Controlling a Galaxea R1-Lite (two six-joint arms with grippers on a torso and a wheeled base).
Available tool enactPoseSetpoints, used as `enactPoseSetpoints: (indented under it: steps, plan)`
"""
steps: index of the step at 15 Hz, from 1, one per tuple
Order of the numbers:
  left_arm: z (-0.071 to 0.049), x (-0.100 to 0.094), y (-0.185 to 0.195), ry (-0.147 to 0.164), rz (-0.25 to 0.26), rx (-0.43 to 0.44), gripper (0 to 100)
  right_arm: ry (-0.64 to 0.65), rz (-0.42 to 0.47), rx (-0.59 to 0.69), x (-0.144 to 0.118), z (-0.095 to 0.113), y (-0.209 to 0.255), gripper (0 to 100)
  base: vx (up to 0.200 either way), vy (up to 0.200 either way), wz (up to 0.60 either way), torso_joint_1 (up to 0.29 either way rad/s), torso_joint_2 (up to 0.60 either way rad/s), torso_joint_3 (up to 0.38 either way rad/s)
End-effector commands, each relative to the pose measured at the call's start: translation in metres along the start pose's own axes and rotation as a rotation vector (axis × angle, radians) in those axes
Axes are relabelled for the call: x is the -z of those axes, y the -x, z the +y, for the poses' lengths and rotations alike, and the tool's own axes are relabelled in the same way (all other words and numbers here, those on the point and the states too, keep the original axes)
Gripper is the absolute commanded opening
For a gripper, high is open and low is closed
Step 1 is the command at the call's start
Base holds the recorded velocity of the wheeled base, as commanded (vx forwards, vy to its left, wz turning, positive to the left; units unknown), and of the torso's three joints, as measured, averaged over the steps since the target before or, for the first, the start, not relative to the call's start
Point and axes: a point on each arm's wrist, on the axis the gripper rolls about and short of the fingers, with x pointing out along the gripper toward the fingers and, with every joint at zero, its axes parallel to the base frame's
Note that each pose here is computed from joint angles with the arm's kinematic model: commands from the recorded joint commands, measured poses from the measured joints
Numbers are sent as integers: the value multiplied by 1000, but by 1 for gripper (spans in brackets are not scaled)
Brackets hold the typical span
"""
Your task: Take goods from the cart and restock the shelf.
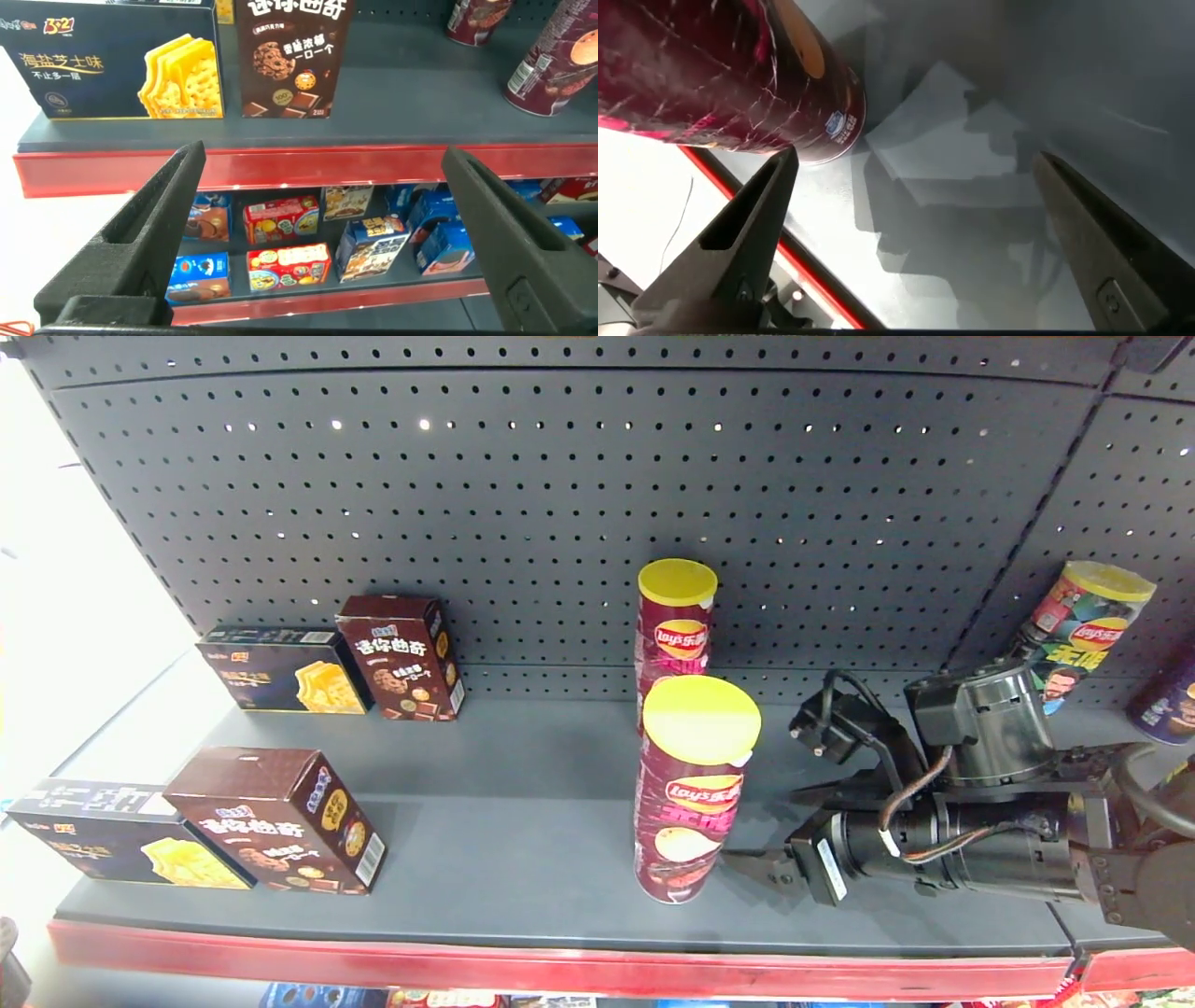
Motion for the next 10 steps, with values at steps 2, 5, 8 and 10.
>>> enactPoseSetpoints:
  steps: [2, 5, 8, 10]
  plan:
    - [0, 0, 0, 1, 2, 0, 100, -6, -8, 7, 0, -2, 4, 100, 0, 0, 0, 0, 0, 0]
    - [0, 0, 0, -1, 2, 0, 100, -31, -89, 54, -9, -13, 31, 100, 0, 0, 0, 0, 0, 0]
    - [0, 0, 0, -2, 2, 0, 100, -60, -216, 119, -16, -23, 77, 100, 0, 0, 0, 0, 0, 0]
    - [0, 0, 0, -2, 2, 0, 100, -103, -316, 185, 4, -23, 130, 100, 0, 0, 0, 0, 0, 0]
